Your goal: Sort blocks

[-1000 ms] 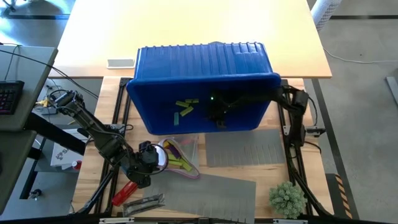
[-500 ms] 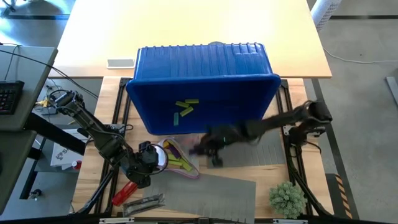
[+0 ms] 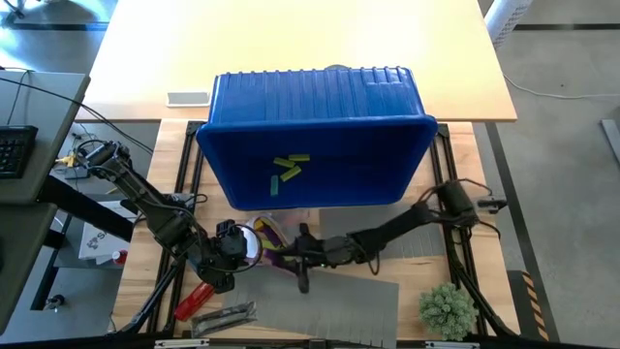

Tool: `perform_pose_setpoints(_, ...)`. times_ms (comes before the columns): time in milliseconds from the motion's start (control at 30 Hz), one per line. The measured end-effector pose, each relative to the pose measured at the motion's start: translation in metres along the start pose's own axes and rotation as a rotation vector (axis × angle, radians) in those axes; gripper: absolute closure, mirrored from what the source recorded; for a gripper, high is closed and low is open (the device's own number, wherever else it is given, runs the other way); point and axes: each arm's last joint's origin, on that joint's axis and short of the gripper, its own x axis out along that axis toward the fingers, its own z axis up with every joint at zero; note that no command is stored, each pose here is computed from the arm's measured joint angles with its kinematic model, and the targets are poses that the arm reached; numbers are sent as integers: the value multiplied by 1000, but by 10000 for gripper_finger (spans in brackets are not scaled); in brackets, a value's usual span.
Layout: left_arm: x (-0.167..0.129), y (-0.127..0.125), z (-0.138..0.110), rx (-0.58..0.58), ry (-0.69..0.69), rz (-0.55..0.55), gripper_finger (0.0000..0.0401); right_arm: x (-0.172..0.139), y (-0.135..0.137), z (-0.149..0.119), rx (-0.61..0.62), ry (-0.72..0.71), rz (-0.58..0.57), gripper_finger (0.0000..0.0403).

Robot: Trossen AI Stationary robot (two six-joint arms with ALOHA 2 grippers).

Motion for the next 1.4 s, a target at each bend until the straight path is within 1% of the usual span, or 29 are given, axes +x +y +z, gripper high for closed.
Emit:
perform_pose_setpoints(100,0,0,0,0,0,0,377,8,-15,-16,14,16,-50,315)
perform_pose_setpoints(167,0,0,0,0,0,0,377,12,-23,-20,11,37,-115,299)
perform_pose_setpoints(333,0,0,0,0,-1,2,377,16,-32,-13,-26,38,-161,207)
perform_pose_setpoints(433,0,0,0,0,-1,1,377,17,-35,-5,-47,33,-170,165)
perform_pose_setpoints(533,0,0,0,0,0,2,377,14,-36,11,-85,6,-175,148)
perform_pose_setpoints(667,0,0,0,0,-2,1,377,-2,-28,47,-219,17,-183,144)
perform_pose_setpoints(767,0,0,0,-1,-1,1,377,-15,-29,70,-280,55,-230,143)
perform_pose_setpoints(833,0,0,0,0,-1,1,377,-22,-41,81,-296,92,-294,143)
perform_pose_setpoints(900,0,0,0,0,-1,1,377,-24,-54,85,-306,133,-352,143)
perform_pose_setpoints(1000,0,0,0,-1,-1,1,377,-23,-80,82,-290,200,-426,142)
perform_pose_setpoints(1067,0,0,0,0,0,0,377,-19,-100,78,-255,222,-473,142)
perform_pose_setpoints(1200,0,0,0,-1,0,0,377,-6,-146,57,-145,227,-579,142)
perform_pose_setpoints(1300,0,0,0,0,0,0,377,7,-175,39,-47,156,-619,142)
perform_pose_setpoints(1400,0,0,0,0,0,0,377,21,-199,15,29,88,-646,142)
